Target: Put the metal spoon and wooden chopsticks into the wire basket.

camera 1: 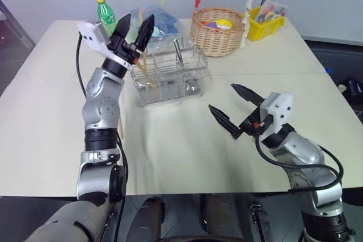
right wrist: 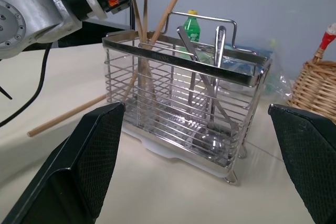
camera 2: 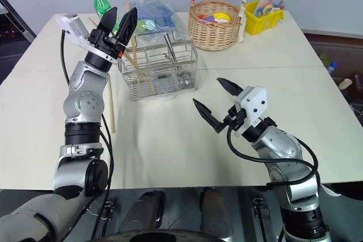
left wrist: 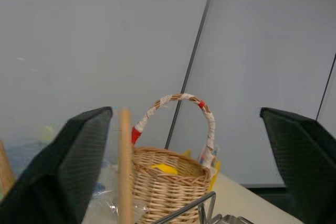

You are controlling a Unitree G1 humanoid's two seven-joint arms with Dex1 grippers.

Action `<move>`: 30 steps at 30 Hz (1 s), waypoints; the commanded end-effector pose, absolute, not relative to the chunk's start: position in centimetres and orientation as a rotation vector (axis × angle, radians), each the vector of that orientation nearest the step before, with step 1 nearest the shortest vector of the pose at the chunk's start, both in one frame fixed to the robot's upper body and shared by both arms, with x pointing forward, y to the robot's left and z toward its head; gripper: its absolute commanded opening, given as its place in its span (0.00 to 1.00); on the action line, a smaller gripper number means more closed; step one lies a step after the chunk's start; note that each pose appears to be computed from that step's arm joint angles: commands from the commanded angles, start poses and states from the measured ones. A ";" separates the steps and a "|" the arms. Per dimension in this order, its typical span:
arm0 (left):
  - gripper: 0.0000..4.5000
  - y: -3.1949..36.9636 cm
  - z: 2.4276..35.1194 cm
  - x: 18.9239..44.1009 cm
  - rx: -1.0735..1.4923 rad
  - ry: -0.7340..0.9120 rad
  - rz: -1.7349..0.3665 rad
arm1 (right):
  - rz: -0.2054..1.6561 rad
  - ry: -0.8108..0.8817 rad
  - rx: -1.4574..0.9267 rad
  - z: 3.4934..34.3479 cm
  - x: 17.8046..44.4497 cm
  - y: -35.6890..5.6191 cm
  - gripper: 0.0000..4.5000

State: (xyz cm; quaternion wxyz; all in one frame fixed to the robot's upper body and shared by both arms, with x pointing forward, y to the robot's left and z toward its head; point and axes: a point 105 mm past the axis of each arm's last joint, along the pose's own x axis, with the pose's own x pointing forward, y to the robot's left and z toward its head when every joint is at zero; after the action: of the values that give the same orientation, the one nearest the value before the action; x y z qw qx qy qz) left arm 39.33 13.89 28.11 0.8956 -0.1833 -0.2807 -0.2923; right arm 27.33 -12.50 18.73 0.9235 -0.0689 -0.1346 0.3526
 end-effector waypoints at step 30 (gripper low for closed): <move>0.99 27.6 23.8 37.6 -0.148 -0.026 0.329 | 0.993 -0.191 -0.210 20.9 25.3 -12.2 1.00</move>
State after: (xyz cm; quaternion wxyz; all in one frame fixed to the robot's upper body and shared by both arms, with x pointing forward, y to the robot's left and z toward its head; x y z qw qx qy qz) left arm 38.19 27.64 21.91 0.9849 -0.0720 0.0194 0.1564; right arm 25.73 -12.44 19.91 0.8764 -0.0919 -0.0743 0.4669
